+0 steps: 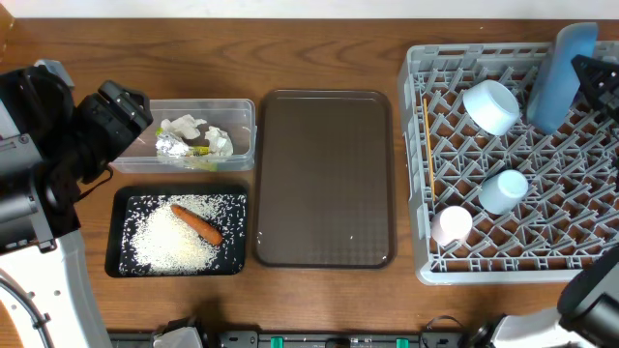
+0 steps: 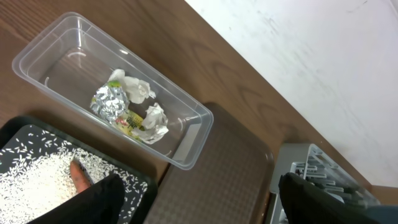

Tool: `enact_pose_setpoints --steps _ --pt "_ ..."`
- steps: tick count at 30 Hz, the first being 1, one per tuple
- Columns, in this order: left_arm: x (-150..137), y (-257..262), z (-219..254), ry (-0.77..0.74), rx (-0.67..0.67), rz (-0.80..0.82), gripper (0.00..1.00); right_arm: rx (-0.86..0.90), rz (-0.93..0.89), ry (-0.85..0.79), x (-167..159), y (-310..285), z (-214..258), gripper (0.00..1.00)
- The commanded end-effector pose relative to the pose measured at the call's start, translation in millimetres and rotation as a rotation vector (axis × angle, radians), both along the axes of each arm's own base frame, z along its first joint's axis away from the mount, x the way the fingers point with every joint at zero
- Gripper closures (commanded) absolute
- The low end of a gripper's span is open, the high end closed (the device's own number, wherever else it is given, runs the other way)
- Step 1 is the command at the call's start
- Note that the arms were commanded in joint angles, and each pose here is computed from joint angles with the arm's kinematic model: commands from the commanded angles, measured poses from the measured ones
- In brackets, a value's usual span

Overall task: Sort waste into correct bins and load items into the dishwasher rack
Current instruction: 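Lift the blue plate and swing it right over the rack, then lower the plate upright into the rack's right side and release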

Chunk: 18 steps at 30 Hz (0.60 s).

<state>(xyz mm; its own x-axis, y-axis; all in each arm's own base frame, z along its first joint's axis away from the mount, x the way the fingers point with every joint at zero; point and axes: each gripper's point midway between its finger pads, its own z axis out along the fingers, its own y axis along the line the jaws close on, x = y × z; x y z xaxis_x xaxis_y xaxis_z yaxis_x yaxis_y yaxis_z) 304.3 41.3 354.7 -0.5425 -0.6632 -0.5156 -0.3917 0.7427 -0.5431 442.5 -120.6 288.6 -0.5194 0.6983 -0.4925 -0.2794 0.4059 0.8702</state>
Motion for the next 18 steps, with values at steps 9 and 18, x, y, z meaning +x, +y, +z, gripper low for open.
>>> enact_pose_setpoints --steps 9,18 --pt "-1 3 2 -0.004 0.017 0.002 0.18 0.116 0.025 0.073 12 4 -13 0.99" --pt "-1 3 2 -0.004 0.018 0.002 0.18 0.114 0.007 0.084 1 -9 -28 0.99"
